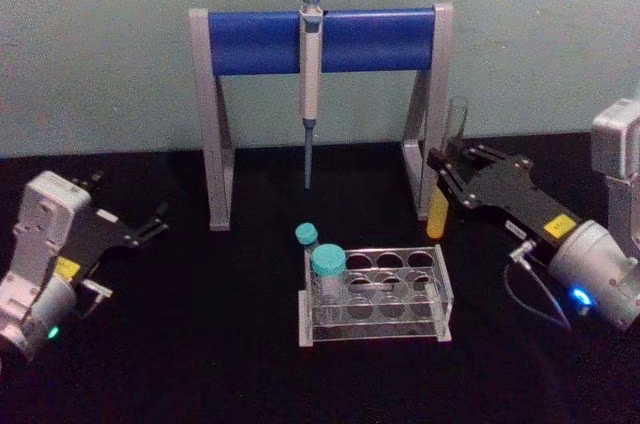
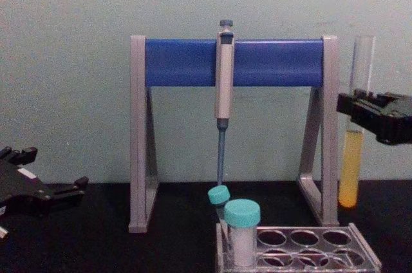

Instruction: Pick up the test tube from the test tube rack, shake it, then place it back into the test tube rack.

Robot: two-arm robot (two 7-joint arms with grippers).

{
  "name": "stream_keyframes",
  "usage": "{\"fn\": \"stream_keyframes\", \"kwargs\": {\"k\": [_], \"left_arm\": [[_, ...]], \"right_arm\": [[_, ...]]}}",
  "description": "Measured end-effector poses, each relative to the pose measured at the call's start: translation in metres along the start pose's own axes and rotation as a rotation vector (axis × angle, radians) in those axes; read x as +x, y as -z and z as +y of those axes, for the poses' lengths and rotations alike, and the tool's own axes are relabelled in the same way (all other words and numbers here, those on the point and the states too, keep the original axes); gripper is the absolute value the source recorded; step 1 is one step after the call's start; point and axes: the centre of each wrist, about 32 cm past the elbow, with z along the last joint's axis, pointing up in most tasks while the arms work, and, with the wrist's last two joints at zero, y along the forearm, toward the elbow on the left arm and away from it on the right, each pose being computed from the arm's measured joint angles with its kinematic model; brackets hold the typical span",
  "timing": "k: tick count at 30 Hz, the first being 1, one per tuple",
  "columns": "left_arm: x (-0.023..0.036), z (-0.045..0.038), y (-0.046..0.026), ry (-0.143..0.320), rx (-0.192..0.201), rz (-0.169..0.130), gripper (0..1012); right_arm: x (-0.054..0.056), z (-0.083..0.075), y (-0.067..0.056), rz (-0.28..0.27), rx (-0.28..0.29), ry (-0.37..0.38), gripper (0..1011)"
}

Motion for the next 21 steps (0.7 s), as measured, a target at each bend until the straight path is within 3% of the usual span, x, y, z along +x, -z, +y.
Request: {"fn": "stream_keyframes", "kwargs": {"k": [10,21], "left_arm": [[0.0000,0.0000,0.0000,0.000,0.000,0.000,1009],[0.0000,0.0000,0.0000,0.000,0.000,0.000,1010]], "right_arm": [[-0.013,-0.017,0.001,0.023,-0.038,-0.052,229],[-0.024,0.005,0.006,0.053,-0.024,-0.157,229]]}}
